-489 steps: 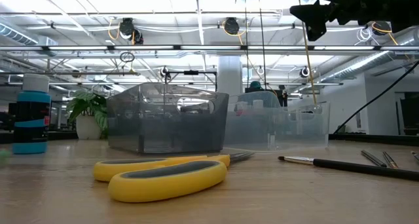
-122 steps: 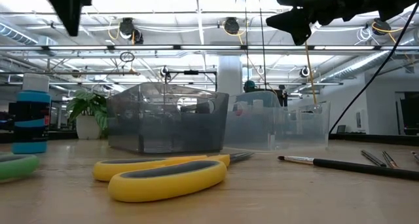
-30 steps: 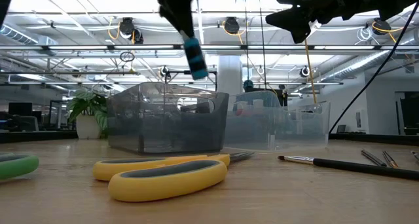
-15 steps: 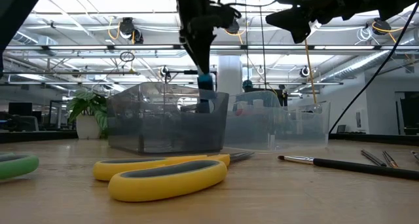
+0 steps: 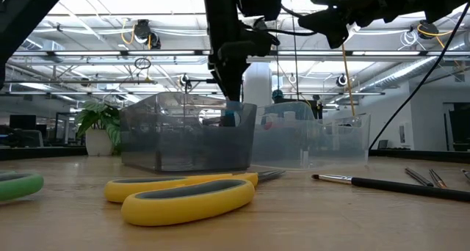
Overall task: Pick & Place Paint Supplies
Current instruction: Put the blue paint bottle into the top black bin, then put the right silver paintbrush into the transparent bin
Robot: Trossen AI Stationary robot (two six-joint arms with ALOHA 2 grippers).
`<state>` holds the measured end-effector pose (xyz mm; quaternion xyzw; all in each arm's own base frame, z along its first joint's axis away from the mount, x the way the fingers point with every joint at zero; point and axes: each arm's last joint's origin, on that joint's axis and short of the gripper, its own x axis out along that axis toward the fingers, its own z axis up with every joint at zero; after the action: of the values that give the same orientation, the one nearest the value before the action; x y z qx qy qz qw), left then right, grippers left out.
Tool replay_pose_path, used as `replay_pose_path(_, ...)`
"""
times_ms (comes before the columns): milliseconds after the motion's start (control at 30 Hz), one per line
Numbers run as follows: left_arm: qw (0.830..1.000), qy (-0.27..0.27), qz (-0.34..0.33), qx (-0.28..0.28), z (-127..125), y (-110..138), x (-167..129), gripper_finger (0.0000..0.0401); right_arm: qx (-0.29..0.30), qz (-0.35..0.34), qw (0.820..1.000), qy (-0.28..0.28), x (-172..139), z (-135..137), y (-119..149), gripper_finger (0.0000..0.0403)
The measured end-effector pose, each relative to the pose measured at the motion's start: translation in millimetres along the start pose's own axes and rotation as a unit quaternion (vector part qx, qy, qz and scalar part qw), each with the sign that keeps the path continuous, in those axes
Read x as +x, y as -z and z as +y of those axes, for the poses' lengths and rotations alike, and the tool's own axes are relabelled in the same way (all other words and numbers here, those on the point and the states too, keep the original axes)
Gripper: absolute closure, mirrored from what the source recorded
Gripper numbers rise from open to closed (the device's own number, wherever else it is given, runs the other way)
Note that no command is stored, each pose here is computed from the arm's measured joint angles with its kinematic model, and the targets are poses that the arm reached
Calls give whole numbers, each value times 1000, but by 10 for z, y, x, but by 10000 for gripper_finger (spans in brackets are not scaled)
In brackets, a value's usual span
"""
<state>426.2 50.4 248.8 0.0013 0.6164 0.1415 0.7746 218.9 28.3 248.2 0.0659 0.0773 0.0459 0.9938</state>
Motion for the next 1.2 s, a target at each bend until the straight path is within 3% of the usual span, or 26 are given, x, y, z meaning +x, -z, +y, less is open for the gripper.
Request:
replay_pose_path(267,999,46,8,1,-58,-32,139,282,0,0,1000,0,0,0,0,179)
replay_pose_path(600,999,47,13,1,-92,-59,255,277,0,0,1000,0,0,0,1,179)
replay_pose_path(900,999,48,23,-2,-97,-30,240,112,-2,1,1000,0,0,0,1,179)
replay_pose_path(1200,999,53,-13,-5,-11,47,-213,41,-2,0,1000,0,0,0,0,179)
